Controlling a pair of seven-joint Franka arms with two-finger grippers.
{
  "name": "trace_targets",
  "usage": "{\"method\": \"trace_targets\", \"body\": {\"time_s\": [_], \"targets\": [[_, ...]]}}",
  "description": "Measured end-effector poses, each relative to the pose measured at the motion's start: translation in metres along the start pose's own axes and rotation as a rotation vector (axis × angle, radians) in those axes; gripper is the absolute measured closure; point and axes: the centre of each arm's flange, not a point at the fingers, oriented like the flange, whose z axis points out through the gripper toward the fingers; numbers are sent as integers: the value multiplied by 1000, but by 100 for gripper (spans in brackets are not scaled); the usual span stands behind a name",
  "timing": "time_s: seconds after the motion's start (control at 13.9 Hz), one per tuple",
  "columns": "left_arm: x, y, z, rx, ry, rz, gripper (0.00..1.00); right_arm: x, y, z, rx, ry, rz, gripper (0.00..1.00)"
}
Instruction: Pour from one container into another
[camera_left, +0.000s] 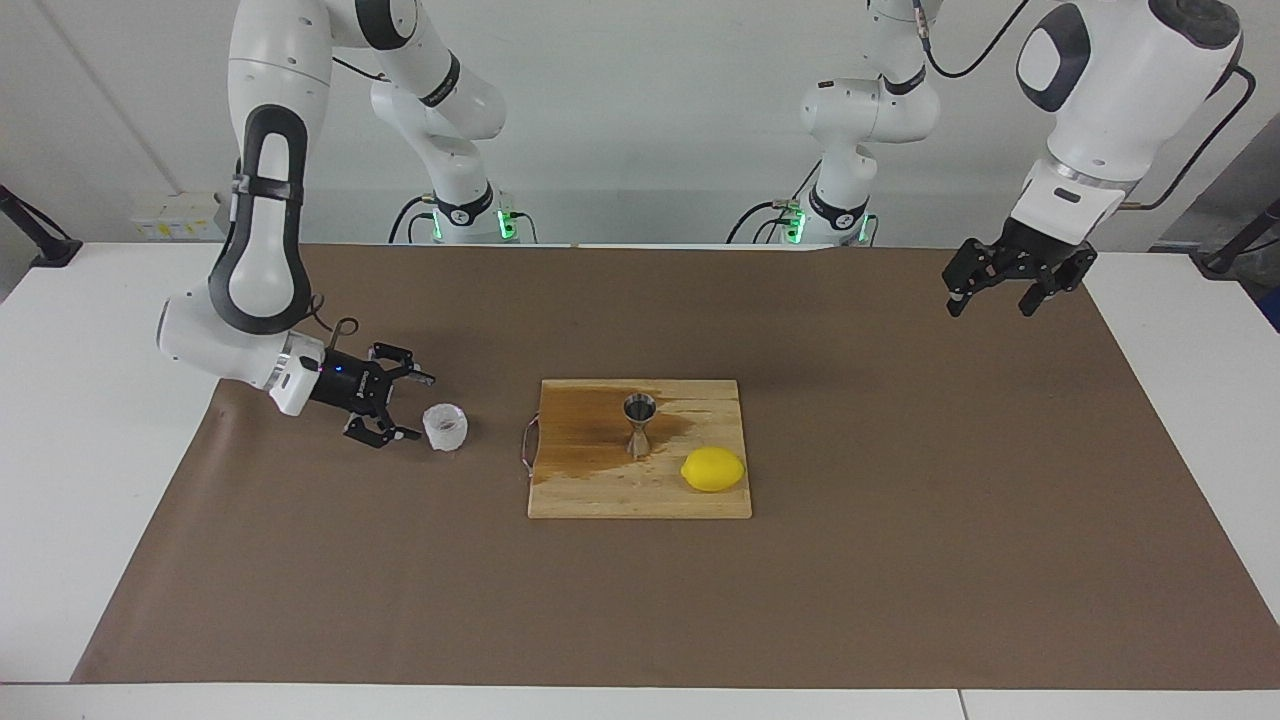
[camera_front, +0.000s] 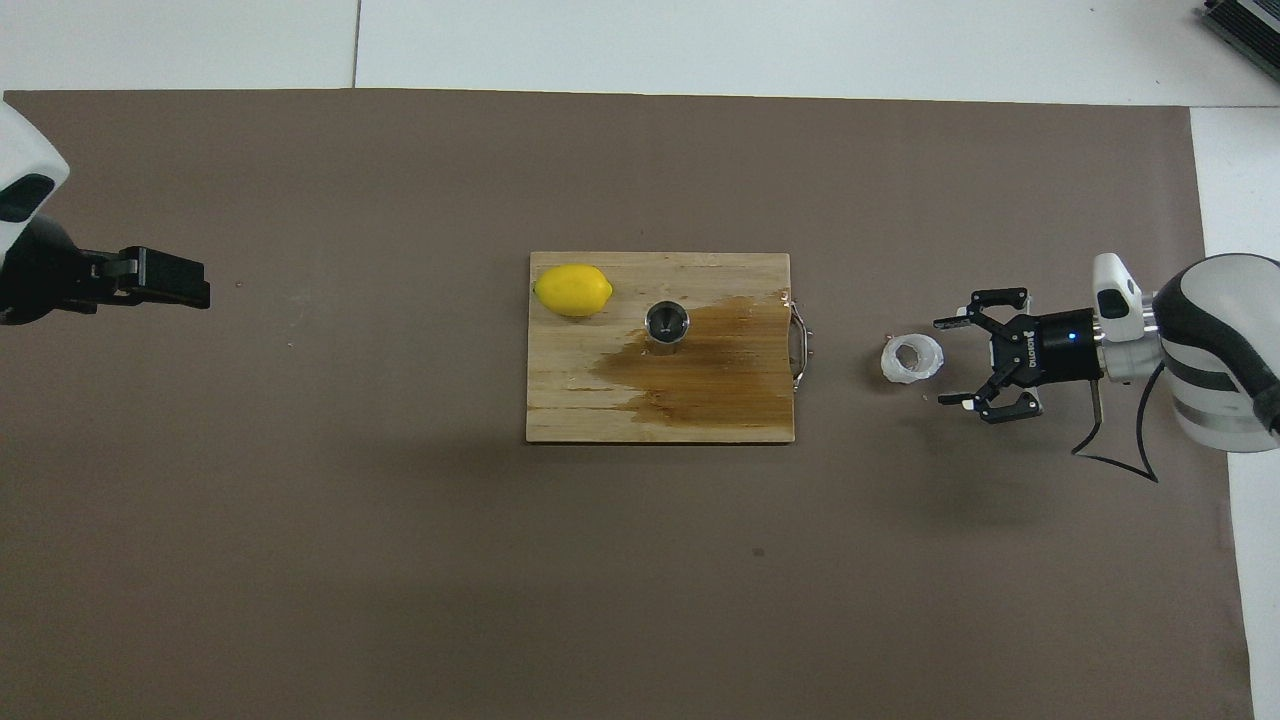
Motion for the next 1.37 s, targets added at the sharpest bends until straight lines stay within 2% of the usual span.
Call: {"method": "trace_targets", "body": {"time_s": [0.14, 0.29, 0.58, 0.79, 0.86, 0.94, 1.08, 1.15, 1.37], "targets": [[-2, -1, -10, 9, -10, 2, 0, -12, 1, 11, 0, 23, -46, 0], [-4, 0, -12, 12, -21, 9, 0, -9, 4, 18, -14, 48, -78, 0], [-6, 9, -8, 13, -47, 43, 0, -2, 8, 40, -38, -19, -121, 0], [-8, 13, -8, 13, -56, 55, 0, 13, 10, 60, -31, -40, -147, 4], [-8, 12, -8, 13, -58, 54, 0, 16, 11, 62, -32, -46, -153, 13], [-8, 9, -8, 13, -60, 54, 0, 16, 12, 62, -36, -49, -155, 28], [-9, 5, -7, 14, -69, 53, 0, 16, 12, 61, -38, -50, -154, 49], [-9, 3, -9, 14, -72, 52, 0, 18, 14, 60, -40, -50, -158, 56], [-11, 4, -17, 13, -77, 71, 0, 45, 24, 57, -49, -56, -110, 62]]}}
